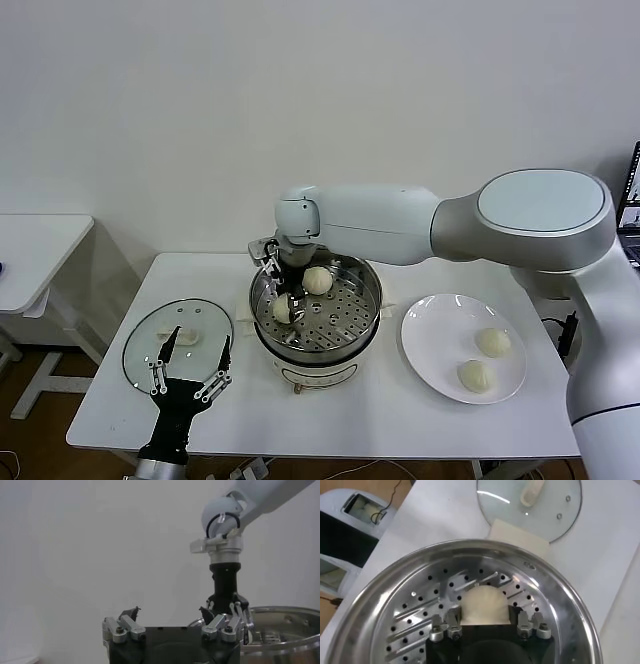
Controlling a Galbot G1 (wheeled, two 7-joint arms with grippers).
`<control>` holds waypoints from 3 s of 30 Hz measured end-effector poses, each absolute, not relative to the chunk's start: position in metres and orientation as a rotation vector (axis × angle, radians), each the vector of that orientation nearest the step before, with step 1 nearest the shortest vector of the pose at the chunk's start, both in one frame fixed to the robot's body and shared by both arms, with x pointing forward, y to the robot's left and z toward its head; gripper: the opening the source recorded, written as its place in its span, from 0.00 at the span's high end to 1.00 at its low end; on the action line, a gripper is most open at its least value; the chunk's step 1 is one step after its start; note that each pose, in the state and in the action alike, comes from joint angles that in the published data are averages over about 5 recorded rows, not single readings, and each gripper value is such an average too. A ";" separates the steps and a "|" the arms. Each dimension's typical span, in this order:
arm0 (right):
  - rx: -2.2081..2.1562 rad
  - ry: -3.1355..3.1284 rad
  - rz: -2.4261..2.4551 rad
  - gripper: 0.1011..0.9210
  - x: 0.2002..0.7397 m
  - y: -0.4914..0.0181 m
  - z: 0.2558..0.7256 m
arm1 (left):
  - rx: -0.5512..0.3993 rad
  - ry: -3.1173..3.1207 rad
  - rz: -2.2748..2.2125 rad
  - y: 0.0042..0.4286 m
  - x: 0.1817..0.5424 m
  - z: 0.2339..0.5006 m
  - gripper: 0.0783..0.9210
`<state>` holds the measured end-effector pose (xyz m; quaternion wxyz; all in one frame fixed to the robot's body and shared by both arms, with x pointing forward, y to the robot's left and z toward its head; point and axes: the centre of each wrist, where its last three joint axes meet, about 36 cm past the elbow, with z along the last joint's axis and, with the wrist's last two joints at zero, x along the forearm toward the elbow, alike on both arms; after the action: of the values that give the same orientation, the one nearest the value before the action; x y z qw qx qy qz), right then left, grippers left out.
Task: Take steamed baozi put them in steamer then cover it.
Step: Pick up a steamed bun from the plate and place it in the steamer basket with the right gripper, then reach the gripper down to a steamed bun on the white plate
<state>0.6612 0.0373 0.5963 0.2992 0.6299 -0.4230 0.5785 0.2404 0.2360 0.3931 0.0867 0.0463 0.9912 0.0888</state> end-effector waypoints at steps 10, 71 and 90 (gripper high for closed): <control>1.675 -1.138 1.549 0.12 0.659 0.041 0.597 | 0.128 2.954 0.270 0.239 0.241 0.394 0.12; 1.402 -1.146 1.180 0.12 0.613 -0.389 0.469 | 0.126 2.971 0.259 0.232 0.232 0.395 0.12; 1.413 -1.167 1.211 0.34 0.613 -0.388 0.479 | 0.122 2.965 0.261 0.232 0.233 0.396 0.12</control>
<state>0.6131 -0.3881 0.4793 0.4550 0.5727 -0.4731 0.4911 0.2331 0.2324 0.3959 0.0814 0.0409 0.9920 0.0873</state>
